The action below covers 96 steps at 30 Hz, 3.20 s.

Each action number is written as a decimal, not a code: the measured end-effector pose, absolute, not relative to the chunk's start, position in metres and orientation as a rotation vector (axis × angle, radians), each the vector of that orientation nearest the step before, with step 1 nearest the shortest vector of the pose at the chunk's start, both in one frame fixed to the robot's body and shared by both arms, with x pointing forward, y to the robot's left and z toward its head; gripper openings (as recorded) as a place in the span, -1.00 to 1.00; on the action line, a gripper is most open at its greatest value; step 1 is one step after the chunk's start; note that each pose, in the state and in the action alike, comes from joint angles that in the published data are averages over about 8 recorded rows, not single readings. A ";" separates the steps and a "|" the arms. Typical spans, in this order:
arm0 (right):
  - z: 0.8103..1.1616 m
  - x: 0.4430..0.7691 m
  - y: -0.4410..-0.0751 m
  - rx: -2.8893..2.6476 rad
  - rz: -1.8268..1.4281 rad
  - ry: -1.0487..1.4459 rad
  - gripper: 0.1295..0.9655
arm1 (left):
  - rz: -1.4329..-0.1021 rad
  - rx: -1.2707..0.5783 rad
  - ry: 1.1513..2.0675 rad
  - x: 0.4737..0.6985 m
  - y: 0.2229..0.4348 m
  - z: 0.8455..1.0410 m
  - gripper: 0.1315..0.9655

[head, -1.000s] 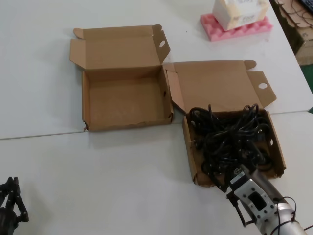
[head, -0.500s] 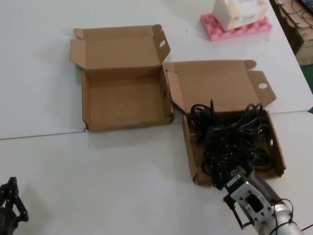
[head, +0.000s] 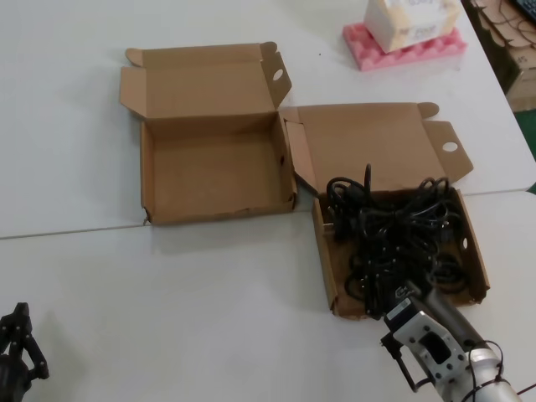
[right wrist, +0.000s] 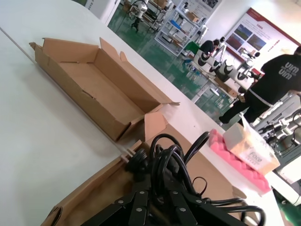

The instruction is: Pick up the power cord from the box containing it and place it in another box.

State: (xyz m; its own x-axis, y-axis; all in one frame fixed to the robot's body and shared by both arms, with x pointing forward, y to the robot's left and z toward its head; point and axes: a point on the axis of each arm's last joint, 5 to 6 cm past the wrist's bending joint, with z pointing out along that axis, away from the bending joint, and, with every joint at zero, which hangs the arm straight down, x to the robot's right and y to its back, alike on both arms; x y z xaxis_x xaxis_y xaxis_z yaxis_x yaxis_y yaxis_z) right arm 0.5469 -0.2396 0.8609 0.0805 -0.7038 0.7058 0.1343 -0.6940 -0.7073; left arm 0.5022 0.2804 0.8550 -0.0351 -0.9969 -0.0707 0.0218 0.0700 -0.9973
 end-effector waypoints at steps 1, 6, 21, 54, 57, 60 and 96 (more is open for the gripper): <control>0.862 0.546 -0.239 -1.725 -1.689 0.562 -0.85 | -1.193 -1.125 1.253 0.502 0.280 0.855 -0.93; 0.877 0.540 -0.238 -1.710 -1.724 0.524 -0.86 | -1.193 -1.125 1.253 0.502 0.280 0.855 -0.93; 0.964 0.555 -0.198 -1.480 -1.873 0.191 -0.87 | -1.193 -1.125 1.253 0.502 0.280 0.855 -0.93; 0.904 0.723 -0.116 -1.757 -1.882 -0.036 -0.82 | -1.193 -1.125 1.253 0.502 0.280 0.855 -0.93; 0.906 0.725 -0.116 -1.748 -1.884 -0.004 -0.77 | -1.193 -1.125 1.253 0.502 0.280 0.855 -0.93; 0.909 0.725 -0.117 -1.732 -1.871 0.035 -0.76 | -1.193 -1.125 1.253 0.502 0.280 0.855 -0.93; 1.055 0.650 -0.170 -1.099 -1.207 0.544 0.77 | -1.193 -1.125 1.253 0.502 0.280 0.855 -0.93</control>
State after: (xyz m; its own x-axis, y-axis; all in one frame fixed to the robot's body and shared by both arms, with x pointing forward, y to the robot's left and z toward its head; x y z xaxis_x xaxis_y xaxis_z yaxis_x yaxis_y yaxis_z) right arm 0.6500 -0.1699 1.0550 0.3192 -0.9258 0.2024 0.4612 -0.0349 -0.8866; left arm 0.5022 0.2804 0.8550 -0.0351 -0.9969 -0.0706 0.0217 0.0699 -0.9973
